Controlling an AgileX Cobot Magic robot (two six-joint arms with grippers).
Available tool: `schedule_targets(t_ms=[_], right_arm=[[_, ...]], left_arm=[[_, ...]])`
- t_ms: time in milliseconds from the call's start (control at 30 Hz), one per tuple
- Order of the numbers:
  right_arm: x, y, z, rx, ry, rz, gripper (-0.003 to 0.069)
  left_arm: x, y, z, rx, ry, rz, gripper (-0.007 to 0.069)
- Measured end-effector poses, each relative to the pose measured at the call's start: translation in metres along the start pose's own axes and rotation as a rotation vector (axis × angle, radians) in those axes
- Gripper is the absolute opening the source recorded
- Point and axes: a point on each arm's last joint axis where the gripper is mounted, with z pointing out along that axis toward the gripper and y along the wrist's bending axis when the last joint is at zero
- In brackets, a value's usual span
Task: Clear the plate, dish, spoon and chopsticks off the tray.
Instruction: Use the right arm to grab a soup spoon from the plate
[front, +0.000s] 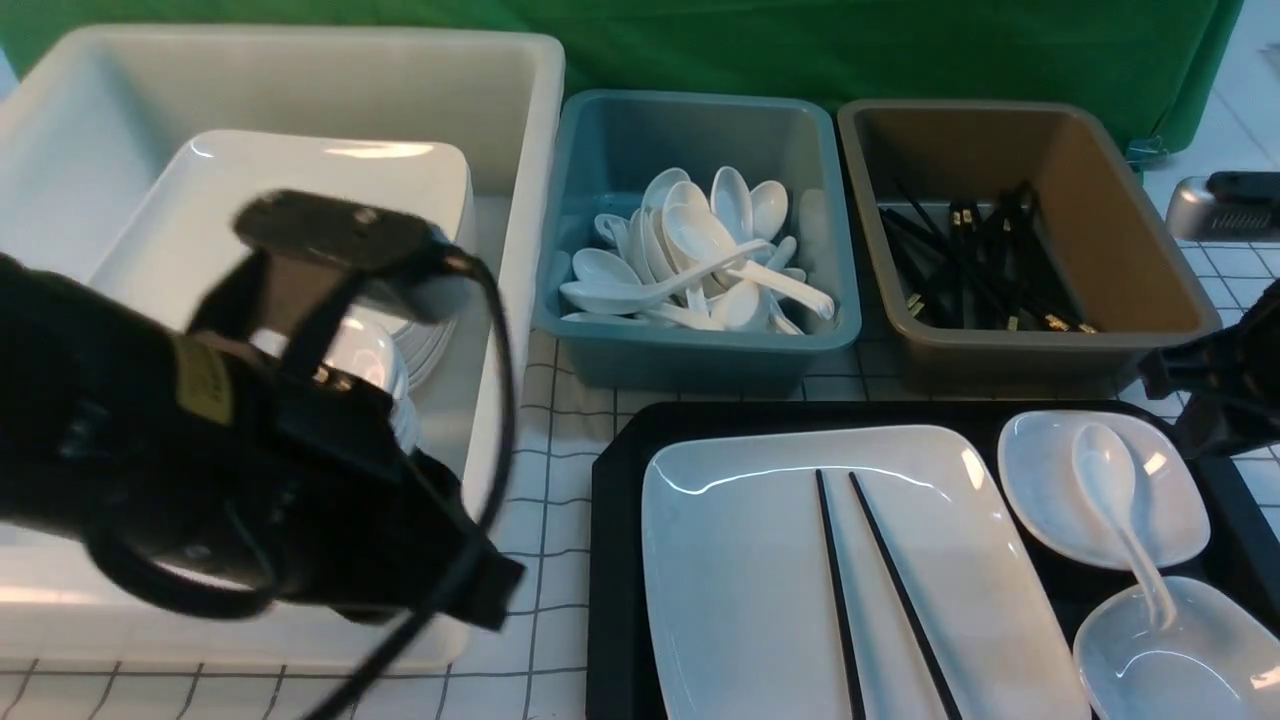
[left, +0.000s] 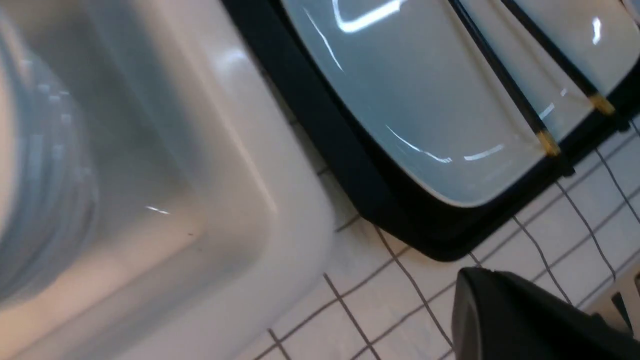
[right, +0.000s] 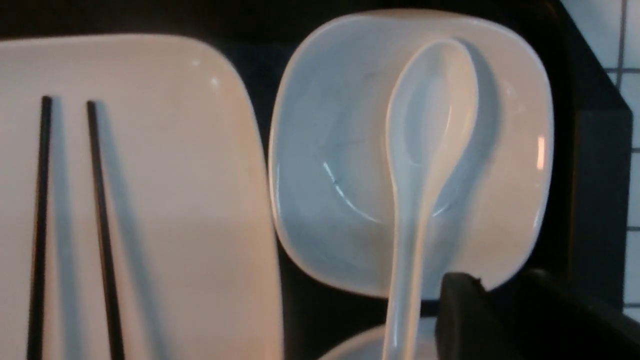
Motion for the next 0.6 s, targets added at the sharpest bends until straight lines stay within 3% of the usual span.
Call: schedule_targets(t_ms=[167,300,433,533,600], right_arm=[[-0.006,-0.003,0.043,-0.009,0.069,0.018,0.0370],[-0.005,-0.006,0.076,-0.006,0.142,0.072,0.0430],[-0.003,-0.006,0.091,-0.004,0.181,0.075,0.0426],[-0.003,-0.006,0.096,-0.006,0.191,0.078,0.0373],[-0.002,-0.006,0.096,-0.006,0.193,0.078,0.0259]], left_arm=[[-0.013,-0.024,0.016,0.041,0.054,0.070,-0.0006],[-0.027,-0.033,0.025,0.032,0.072,0.106,-0.0006],[-0.035,-0.033,0.031,0.013,0.067,0.117,-0.0006],[-0.043,-0.033,0.040,0.011,0.030,0.159,-0.0006],[-0.052,-0.036,0.049,0.040,-0.035,0.198,-0.0006]])
